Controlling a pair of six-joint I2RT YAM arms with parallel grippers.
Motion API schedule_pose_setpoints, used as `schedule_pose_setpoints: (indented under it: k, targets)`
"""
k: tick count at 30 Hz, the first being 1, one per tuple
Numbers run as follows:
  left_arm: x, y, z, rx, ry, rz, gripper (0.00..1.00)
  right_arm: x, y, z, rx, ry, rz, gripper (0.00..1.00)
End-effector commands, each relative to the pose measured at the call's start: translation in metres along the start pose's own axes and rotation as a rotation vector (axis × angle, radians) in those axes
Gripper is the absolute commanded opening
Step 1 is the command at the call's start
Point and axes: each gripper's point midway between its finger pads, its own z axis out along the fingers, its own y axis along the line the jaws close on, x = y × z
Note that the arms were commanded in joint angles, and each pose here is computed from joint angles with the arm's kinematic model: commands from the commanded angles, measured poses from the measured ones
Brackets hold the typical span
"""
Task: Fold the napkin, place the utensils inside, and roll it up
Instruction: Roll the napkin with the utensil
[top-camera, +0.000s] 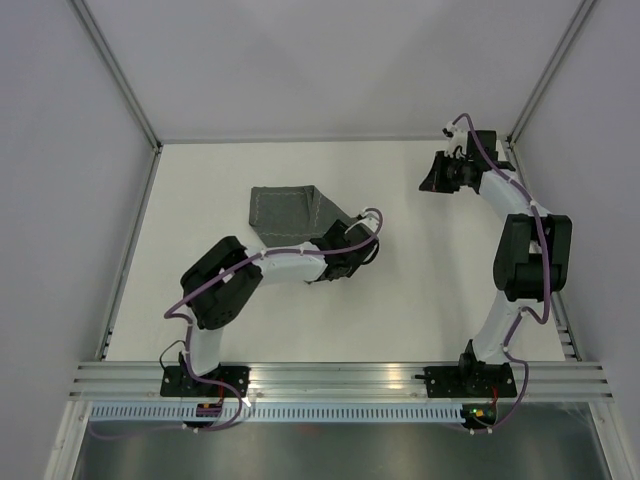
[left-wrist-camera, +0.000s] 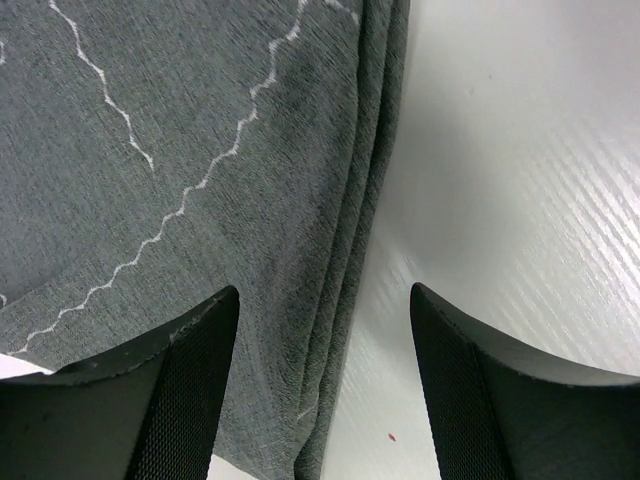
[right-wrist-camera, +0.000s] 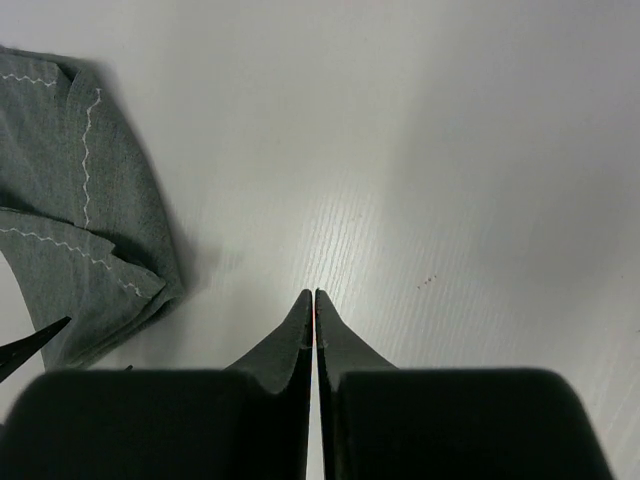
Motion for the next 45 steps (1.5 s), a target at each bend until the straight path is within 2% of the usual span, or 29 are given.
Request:
schedule_pose_setpoints:
  k: [1,9,16,24,34,45]
  targets:
    - [-0.008,0.007,-0.001,-0.073,-0.001,0.057,0.73,-0.005,0.011,-0.016,-0.049,-0.015,0.015,0.06]
    - [-0.001,0.001,0.004,-0.082,0.014,0.1,0.68,0.001,0.002,-0.017,-0.044,-0.008,0.025,0.04]
    - [-0.001,-0.007,0.007,-0.103,0.011,0.209,0.66,0.008,-0.005,-0.017,-0.036,-0.004,0.031,0.03]
    - [0.001,-0.013,0.01,-0.103,0.011,0.23,0.6,0.011,-0.012,-0.021,-0.027,-0.002,0.043,0.02]
    - [0.007,-0.015,0.019,-0.115,0.028,0.273,0.45,0.013,-0.016,-0.023,-0.027,-0.004,0.048,0.0]
    - [0.016,-0.015,0.028,-0.117,0.046,0.287,0.43,0.017,-0.02,-0.023,-0.024,0.003,0.046,0.0]
